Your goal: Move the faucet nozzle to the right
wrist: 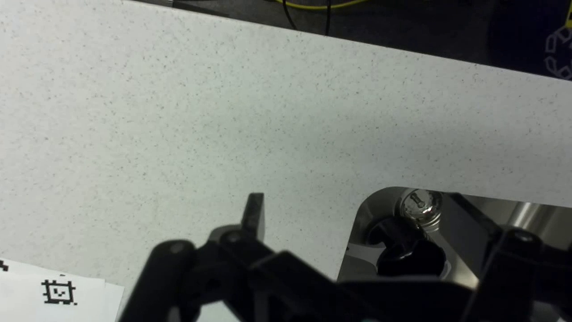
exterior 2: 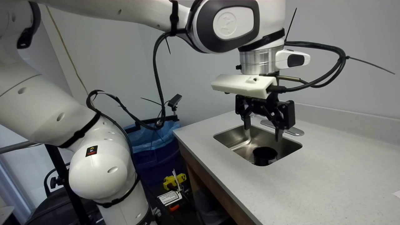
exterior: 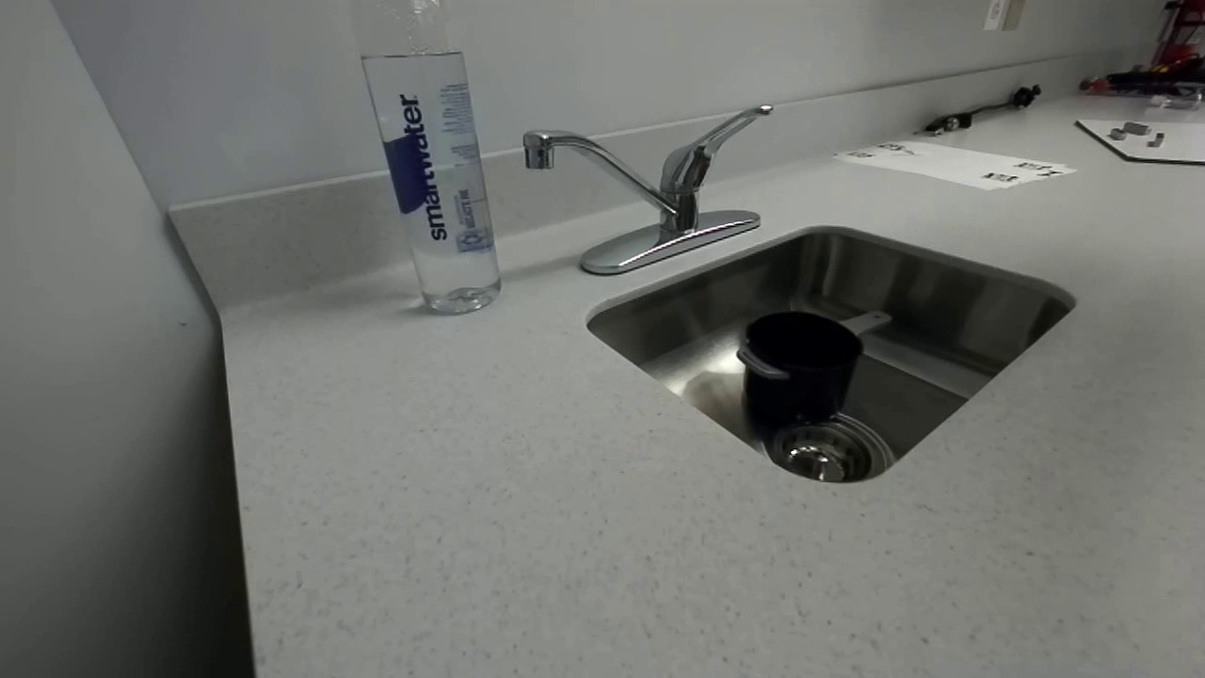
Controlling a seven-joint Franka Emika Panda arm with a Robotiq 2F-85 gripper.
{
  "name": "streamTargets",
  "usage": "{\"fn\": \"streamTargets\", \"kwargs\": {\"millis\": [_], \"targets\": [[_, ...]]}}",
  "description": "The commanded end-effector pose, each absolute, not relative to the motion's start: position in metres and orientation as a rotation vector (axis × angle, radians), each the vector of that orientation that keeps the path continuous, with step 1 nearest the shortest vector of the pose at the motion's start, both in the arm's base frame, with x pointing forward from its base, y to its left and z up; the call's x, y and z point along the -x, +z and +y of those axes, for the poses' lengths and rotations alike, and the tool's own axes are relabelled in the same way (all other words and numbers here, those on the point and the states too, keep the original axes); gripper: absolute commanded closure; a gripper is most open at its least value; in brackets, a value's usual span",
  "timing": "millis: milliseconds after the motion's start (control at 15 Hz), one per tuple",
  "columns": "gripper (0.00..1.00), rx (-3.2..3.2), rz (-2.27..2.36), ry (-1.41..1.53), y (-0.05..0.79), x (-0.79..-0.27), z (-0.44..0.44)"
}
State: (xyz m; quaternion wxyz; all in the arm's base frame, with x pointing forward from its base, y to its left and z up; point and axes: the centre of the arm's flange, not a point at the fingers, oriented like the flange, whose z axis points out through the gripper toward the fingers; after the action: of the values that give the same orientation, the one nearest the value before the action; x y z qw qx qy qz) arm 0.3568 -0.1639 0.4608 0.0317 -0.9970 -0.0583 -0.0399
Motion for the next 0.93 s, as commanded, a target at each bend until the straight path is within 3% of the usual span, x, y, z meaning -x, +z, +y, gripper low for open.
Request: {"fn": "streamTargets", "kwargs": {"millis": [0,867], "targets": [[0.00,3.071,-0.182,-0.122,0.461,-0.357,-0.163],[0.00,3.079,-0.231,-0.151,0.463,-0.371,-0.151]]}}
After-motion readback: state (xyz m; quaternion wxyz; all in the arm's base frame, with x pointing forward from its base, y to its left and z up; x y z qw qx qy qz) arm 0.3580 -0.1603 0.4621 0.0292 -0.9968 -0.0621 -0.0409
